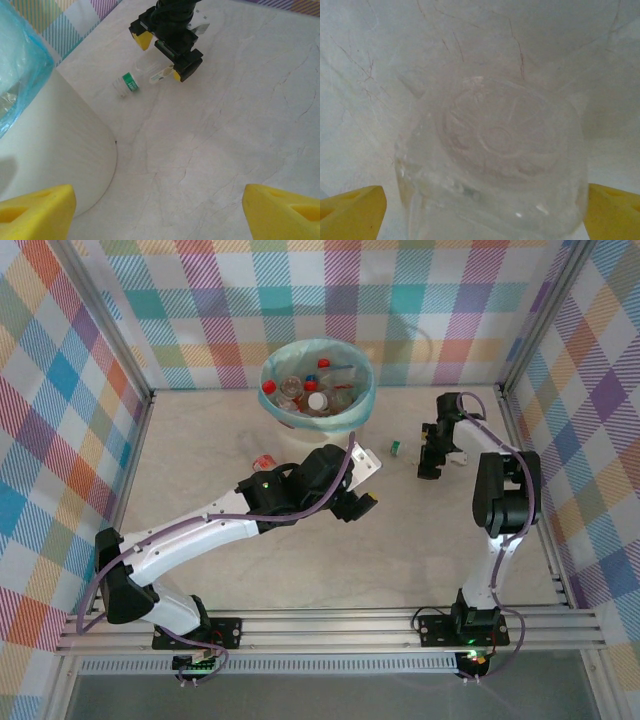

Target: Put the plastic bottles in the bin

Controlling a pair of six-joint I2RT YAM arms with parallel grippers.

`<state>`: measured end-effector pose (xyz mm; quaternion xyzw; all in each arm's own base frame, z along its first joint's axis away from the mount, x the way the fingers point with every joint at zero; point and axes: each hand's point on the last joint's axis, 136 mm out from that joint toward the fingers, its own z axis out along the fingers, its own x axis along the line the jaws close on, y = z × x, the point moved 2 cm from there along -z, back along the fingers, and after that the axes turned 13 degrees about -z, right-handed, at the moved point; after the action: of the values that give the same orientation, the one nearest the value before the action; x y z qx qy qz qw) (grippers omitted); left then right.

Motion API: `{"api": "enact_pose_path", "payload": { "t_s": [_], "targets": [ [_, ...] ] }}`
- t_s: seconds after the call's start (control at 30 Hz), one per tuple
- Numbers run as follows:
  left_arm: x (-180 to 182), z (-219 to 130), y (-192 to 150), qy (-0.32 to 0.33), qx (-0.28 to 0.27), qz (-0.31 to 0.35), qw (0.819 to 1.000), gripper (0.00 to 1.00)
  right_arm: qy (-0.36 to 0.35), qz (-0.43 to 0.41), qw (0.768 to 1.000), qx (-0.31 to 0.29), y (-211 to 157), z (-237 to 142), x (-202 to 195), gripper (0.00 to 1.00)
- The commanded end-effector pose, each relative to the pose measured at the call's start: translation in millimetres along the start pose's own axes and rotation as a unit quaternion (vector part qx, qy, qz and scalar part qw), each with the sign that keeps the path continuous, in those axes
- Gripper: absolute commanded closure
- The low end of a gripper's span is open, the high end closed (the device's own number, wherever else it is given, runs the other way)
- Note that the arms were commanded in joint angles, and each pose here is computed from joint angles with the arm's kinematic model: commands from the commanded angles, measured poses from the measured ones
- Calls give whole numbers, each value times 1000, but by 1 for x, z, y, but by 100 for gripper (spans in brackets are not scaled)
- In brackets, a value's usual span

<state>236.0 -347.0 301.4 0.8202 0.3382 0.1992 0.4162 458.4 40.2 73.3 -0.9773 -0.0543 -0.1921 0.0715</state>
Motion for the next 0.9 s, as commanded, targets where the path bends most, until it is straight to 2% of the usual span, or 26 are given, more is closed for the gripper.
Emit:
{"api": "enact_pose_path", "payload": {
  "t_s": [0.0, 0.13, 0.33, 0.57, 0.87],
  "targets": [
    [0, -6, 0, 4, -7, 8, 1000, 14, -1, 23, 1000, 5, 5, 6, 4, 5],
    [2, -7, 0, 9, -9, 7, 1000, 14, -11, 28, 1000, 5, 10, 15, -1, 9],
    [5, -12, 3, 15, -17, 3, 1000, 14, -4, 23, 1000, 3, 11, 13, -6, 23],
    [12, -26, 14, 24, -41, -10, 999, 14, 32, -50, 998, -28, 13, -28, 3, 35],
    [35, -74, 37, 52, -118, -66, 989, 14, 93, -172, 979, -59, -10, -99, 10, 39]
  ]
}}
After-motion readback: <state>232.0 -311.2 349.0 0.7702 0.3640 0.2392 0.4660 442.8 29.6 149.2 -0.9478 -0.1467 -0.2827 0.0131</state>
